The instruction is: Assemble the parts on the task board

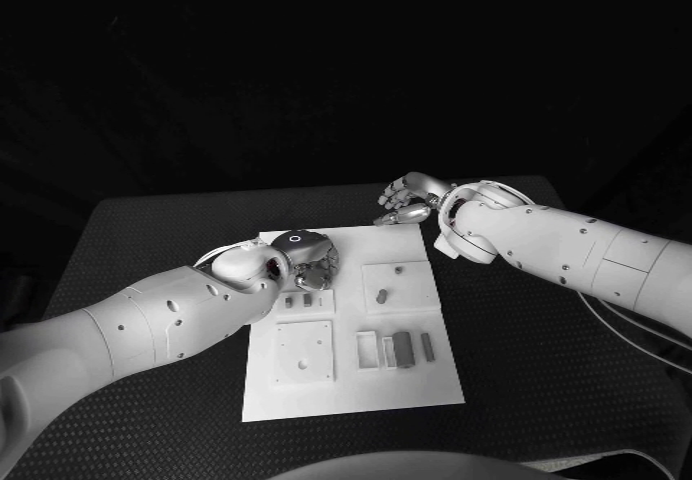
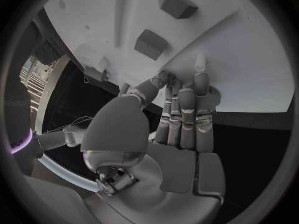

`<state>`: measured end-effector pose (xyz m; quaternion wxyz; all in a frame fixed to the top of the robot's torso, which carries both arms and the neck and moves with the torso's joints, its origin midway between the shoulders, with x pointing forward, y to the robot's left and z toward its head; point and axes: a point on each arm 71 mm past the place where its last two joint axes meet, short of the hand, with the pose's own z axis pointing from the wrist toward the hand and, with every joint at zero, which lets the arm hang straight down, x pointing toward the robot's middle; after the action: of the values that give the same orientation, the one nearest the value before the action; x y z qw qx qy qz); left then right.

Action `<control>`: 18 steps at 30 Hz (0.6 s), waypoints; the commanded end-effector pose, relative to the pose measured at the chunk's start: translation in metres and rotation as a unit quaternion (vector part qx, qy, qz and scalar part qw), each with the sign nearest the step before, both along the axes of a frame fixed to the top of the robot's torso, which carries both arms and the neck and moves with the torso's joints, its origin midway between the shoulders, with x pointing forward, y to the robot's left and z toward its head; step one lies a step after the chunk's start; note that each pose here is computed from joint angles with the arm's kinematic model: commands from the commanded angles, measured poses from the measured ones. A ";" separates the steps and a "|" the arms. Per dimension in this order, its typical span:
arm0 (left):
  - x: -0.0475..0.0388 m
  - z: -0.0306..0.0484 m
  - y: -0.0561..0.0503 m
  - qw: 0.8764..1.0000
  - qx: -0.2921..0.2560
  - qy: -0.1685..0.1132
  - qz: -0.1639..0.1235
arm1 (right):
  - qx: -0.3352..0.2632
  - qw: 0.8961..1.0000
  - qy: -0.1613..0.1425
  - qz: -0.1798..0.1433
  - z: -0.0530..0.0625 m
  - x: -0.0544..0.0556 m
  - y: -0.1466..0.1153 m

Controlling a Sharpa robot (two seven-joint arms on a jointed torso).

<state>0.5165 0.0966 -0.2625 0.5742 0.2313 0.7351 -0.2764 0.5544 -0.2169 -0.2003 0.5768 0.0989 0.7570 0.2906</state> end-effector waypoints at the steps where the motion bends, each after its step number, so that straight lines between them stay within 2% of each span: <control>1: -0.0045 -0.0167 0.007 0.999 0.040 0.027 0.003 | 0.001 1.000 -0.003 0.005 0.000 0.000 0.001; 18: -0.0031 -0.0165 0.011 0.999 0.037 0.012 0.008 | 0.002 1.000 -0.003 0.006 0.001 -0.001 0.002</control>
<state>0.5158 0.0987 -0.2632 0.5782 0.2374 0.7307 -0.2745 0.5542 -0.2166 -0.2002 0.5767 0.0985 0.7568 0.2913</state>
